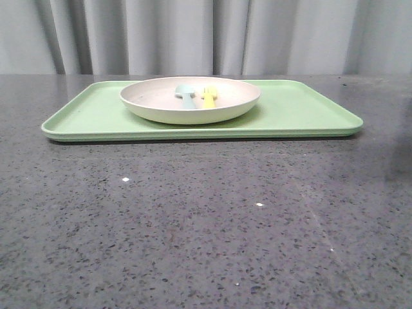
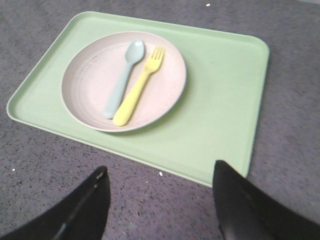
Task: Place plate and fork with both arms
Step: 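Raise the left gripper away from the plate, then lower the right gripper over the yellow fork on the plate, then close the right gripper on the yellow fork's handle, then lift the fork with the right gripper and move it beside the plate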
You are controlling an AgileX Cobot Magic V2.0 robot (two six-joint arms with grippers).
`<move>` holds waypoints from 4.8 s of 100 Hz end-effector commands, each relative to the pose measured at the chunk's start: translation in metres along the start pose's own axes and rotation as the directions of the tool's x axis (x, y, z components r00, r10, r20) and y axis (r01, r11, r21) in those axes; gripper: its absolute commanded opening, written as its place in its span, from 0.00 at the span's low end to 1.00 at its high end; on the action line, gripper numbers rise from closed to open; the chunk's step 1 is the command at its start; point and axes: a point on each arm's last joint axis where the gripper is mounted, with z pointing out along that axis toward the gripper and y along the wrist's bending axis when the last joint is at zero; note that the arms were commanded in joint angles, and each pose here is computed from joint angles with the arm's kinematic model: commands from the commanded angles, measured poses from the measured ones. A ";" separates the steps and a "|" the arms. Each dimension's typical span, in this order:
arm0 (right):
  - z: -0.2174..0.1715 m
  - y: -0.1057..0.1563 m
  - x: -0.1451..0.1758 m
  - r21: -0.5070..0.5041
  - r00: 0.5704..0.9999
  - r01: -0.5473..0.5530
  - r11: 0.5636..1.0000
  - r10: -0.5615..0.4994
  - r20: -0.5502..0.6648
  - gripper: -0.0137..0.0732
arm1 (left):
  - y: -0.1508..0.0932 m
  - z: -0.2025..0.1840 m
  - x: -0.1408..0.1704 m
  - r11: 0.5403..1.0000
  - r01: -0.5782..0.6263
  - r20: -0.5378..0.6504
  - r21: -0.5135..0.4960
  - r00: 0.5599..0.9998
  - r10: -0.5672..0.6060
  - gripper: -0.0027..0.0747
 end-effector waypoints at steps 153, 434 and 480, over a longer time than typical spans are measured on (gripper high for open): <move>0.230 0.045 -0.060 0.179 0.976 -0.082 0.980 0.116 -0.187 0.68 | -0.001 -0.005 -0.013 1.000 0.011 0.091 0.002 0.996 -0.011 0.56; 0.262 0.041 -0.038 0.218 0.953 -0.120 0.969 0.174 -0.248 0.20 | -0.001 -0.005 -0.013 1.000 0.011 0.091 0.002 0.996 -0.011 0.56; 0.239 0.042 -0.053 0.208 0.962 -0.133 0.969 0.176 -0.208 0.20 | -0.001 -0.005 -0.013 1.000 0.011 0.091 0.002 0.996 -0.011 0.56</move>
